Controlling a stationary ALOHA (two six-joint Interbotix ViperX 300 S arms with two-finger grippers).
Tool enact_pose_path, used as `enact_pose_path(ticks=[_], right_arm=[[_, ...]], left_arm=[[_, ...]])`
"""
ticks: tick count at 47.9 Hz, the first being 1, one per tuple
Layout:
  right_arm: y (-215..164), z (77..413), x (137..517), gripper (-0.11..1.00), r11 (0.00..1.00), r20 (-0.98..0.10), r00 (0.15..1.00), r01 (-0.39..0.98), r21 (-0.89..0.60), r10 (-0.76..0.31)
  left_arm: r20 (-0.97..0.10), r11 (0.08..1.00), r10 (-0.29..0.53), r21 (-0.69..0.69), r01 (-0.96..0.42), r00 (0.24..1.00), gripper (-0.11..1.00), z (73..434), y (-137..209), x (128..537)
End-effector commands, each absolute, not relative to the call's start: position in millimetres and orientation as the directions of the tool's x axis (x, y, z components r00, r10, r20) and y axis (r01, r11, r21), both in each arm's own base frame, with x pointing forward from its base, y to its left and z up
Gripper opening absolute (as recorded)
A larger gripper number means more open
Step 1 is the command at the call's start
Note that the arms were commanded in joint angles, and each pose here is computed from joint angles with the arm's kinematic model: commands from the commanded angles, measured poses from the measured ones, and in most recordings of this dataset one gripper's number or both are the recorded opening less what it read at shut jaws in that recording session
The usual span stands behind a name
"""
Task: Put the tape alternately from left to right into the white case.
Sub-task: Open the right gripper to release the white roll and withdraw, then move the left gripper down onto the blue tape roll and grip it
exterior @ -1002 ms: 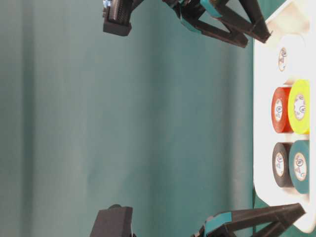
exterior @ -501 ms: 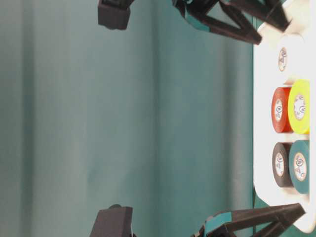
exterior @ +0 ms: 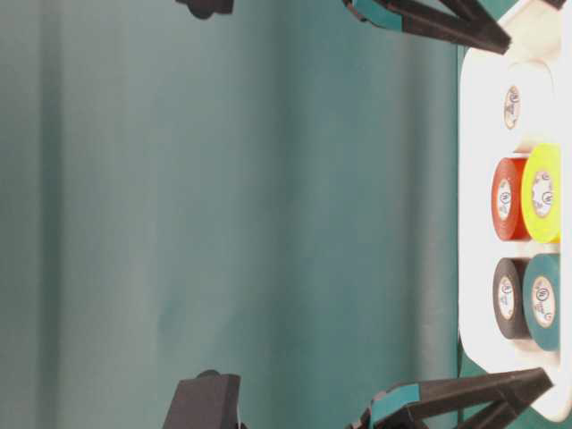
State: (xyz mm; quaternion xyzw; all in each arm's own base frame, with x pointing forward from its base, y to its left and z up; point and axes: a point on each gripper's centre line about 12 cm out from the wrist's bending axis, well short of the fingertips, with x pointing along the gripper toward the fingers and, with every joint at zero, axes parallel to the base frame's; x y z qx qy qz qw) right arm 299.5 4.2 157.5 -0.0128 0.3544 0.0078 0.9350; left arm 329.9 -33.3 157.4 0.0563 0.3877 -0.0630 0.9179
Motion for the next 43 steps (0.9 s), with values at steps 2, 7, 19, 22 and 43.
enact_pose_path(ticks=[2,7,19,22,43], right_arm=[[6.9,166.3,301.5,0.81,0.999,-0.630,0.776,-0.034,-0.006,0.023],[7.1,166.0,301.3,0.81,0.999,-0.629,0.777,-0.035,-0.005,0.024],[7.1,167.0,302.1,0.81,0.999,-0.627,0.779,-0.036,-0.006,0.024],[7.2,167.6,302.6,0.81,0.999,-0.625,0.780,-0.038,-0.007,0.025],[7.2,167.6,302.6,0.81,0.999,-0.625,0.780,-0.037,-0.006,0.025]], left_arm=[[-0.696,0.986,-0.077,0.053,0.158,0.714,0.55,165.3,-34.7,333.3],[-0.698,0.986,-0.082,0.046,0.159,0.711,0.55,165.8,-37.3,332.8],[-0.720,0.986,-0.116,-0.004,0.164,0.684,0.55,165.2,-54.0,326.0],[-0.733,0.984,-0.132,-0.018,0.175,0.668,0.55,163.7,-62.1,322.5],[-0.774,0.963,-0.218,-0.072,0.259,0.595,0.55,151.3,-106.6,297.3]])
